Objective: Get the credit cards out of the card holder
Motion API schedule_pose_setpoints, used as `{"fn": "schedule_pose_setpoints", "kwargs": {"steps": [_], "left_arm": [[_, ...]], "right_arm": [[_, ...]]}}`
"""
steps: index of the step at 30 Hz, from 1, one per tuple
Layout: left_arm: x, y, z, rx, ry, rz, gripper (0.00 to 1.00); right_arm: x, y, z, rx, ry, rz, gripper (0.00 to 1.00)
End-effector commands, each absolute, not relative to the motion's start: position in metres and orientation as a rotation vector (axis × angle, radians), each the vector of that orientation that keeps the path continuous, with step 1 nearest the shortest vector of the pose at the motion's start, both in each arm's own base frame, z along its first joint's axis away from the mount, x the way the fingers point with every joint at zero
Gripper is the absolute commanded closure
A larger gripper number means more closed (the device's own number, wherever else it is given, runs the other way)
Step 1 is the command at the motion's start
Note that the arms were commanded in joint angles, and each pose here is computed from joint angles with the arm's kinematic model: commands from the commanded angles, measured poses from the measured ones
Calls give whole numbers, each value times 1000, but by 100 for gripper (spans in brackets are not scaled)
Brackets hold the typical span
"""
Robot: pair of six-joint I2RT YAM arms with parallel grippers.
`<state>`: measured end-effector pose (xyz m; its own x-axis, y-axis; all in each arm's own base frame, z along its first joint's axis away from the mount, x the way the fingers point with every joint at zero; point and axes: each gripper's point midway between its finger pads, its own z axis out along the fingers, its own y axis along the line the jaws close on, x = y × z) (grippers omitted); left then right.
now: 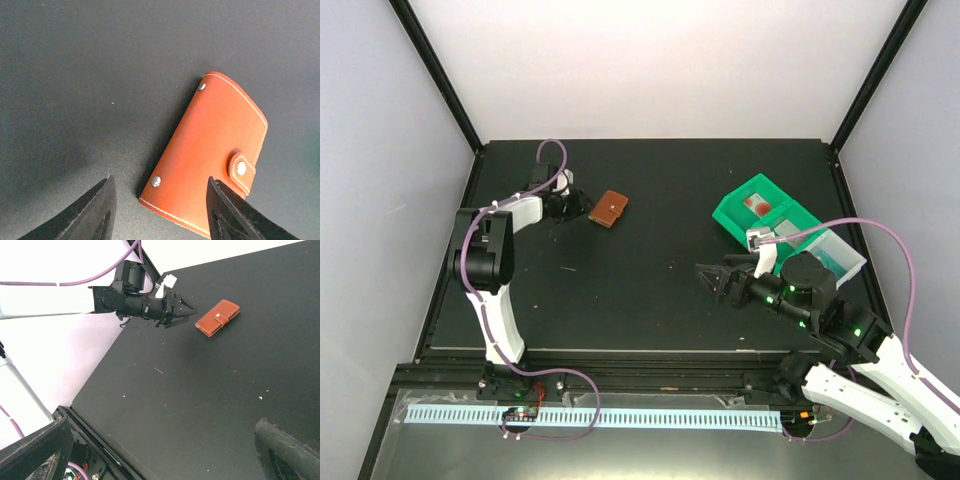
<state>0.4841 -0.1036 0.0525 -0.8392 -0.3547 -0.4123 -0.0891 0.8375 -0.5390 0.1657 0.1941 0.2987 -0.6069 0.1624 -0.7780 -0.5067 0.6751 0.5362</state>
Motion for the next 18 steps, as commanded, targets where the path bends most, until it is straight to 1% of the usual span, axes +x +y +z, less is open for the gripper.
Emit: {"fn": "schedule_pose_setpoints", "kwargs": {"steps": [1,4,12,16,18], "left_arm": [[500,-108,58,-262,2471,-736,49],[502,-111,54,-265,2479,-767,49],[498,-122,41,-296,2510,-870,61],[489,-122,22,-345,2571,-878,63],[485,-123,19,-353,2581,-889,69]], "right_arm": [[165,193,304,-259,2008,980,0],[164,193,304,-264,1999,986,0],[165,194,298,-256,2014,987,0],[166,195,291,-258,2031,975,0],[166,195,289,-261,2034,969,0]]}}
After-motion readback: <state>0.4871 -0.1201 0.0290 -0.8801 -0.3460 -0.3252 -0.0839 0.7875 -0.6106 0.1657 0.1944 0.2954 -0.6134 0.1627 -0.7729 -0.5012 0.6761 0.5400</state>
